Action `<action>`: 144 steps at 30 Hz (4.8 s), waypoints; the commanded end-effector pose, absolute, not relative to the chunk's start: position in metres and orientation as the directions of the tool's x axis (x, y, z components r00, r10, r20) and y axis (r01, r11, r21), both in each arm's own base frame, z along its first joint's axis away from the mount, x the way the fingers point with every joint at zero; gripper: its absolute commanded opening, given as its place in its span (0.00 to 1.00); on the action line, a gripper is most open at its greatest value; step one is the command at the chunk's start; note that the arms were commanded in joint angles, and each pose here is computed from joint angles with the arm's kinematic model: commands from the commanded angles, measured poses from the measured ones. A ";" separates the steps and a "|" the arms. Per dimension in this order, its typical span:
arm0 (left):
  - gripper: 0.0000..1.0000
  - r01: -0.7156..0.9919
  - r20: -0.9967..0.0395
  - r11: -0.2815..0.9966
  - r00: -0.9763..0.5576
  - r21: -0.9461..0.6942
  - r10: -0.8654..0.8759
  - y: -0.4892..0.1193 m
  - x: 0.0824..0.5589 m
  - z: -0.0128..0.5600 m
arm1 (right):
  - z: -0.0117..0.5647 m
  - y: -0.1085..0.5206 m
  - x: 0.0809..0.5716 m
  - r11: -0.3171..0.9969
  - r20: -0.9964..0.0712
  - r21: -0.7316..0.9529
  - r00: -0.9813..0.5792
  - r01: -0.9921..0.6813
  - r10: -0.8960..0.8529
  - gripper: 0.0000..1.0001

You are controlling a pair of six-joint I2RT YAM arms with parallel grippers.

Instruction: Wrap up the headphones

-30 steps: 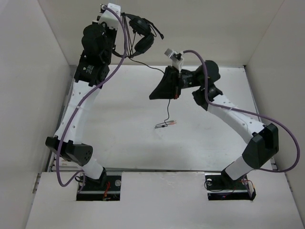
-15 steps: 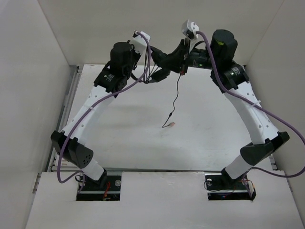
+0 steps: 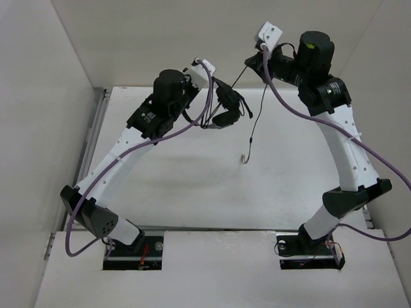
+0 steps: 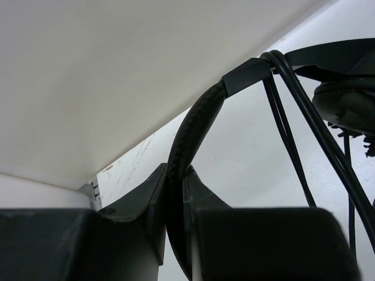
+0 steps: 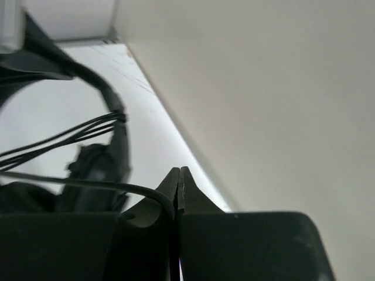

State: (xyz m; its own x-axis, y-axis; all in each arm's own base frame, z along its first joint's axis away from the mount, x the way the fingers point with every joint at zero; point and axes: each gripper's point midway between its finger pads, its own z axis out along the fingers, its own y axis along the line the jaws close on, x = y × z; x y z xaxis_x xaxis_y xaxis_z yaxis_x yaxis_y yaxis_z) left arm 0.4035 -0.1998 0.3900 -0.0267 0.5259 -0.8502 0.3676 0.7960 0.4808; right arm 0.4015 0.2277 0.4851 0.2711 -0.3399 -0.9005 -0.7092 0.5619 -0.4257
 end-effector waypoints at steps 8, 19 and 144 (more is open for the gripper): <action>0.00 0.527 -0.860 0.712 0.074 0.463 0.505 -0.237 0.358 0.412 | 0.539 0.189 0.468 0.691 -0.741 -0.652 0.458 -0.312 -0.492 0.04; 0.00 0.663 -0.925 0.658 0.151 0.357 0.350 -0.277 0.312 0.469 | 0.490 0.197 0.515 0.716 -0.811 -0.577 0.384 -0.393 -0.442 0.08; 0.00 0.767 -0.975 0.612 0.080 0.192 0.205 -0.295 0.289 0.487 | 0.436 0.226 0.446 0.589 -0.922 -0.379 0.238 -0.714 -0.306 0.17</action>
State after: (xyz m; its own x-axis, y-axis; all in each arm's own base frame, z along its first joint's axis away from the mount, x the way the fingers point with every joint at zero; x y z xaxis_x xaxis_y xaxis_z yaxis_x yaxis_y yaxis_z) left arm 0.3167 -0.2833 0.4415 0.0358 0.3449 -0.9380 0.7000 0.6612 0.2698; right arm 0.4623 0.2071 0.4212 0.2502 -0.4771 -0.8425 -0.5922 0.6130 -0.5230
